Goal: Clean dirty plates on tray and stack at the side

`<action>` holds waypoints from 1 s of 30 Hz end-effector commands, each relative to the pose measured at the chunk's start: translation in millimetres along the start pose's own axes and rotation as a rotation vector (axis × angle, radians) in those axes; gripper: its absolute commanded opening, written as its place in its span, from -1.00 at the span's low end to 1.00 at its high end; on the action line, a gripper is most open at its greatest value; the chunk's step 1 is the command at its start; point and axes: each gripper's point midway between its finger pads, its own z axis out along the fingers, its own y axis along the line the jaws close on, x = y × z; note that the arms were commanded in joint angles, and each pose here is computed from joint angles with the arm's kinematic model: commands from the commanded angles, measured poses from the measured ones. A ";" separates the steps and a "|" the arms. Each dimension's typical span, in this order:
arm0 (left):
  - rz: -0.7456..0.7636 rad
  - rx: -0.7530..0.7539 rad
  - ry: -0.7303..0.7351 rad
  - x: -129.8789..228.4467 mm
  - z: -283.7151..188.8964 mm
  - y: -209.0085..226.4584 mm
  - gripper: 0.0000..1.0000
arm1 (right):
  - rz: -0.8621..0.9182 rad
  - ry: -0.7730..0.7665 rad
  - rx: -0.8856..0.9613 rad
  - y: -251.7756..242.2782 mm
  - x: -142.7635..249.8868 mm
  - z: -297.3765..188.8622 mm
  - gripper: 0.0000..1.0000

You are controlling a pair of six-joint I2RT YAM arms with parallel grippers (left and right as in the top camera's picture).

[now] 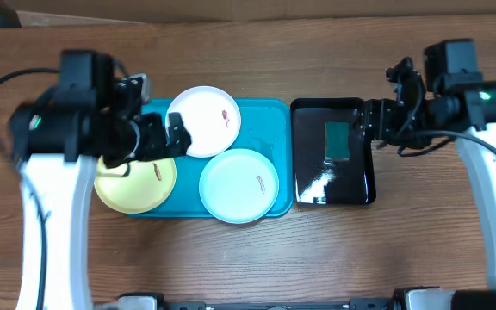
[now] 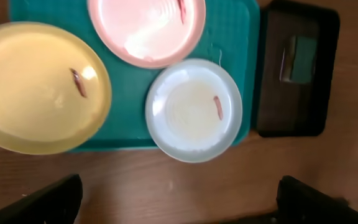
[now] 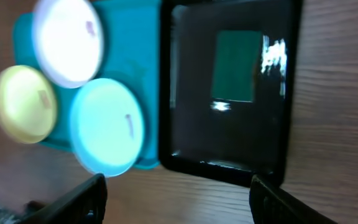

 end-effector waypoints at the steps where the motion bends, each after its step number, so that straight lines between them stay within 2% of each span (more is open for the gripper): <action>1: 0.007 0.153 0.172 5.2 34.1 -22.1 0.80 | 0.062 -0.011 0.204 -22.3 -7.9 9.7 0.50; 2: 0.007 0.143 0.208 6.5 43.1 -21.3 0.74 | 0.069 0.000 0.245 -26.4 -7.6 15.5 0.50; 6: 0.010 -0.031 0.300 10.9 77.5 -6.1 0.76 | 0.058 0.058 0.306 -27.5 -2.4 44.2 0.50; 10: 0.008 -0.213 0.324 17.7 101.5 2.2 0.79 | 0.037 0.088 0.366 -32.0 -4.6 75.7 0.50; 12: 0.014 -0.252 0.321 21.6 112.1 0.6 0.79 | 0.026 0.097 0.376 -33.1 -8.5 89.7 0.50; 24: -0.019 -0.309 0.367 60.0 175.1 16.0 0.75 | 0.024 0.102 0.392 -49.9 -20.5 146.8 0.49; 30: -0.019 -0.303 0.368 63.4 182.6 18.1 0.71 | 0.010 0.043 0.411 -64.6 -22.1 171.0 0.50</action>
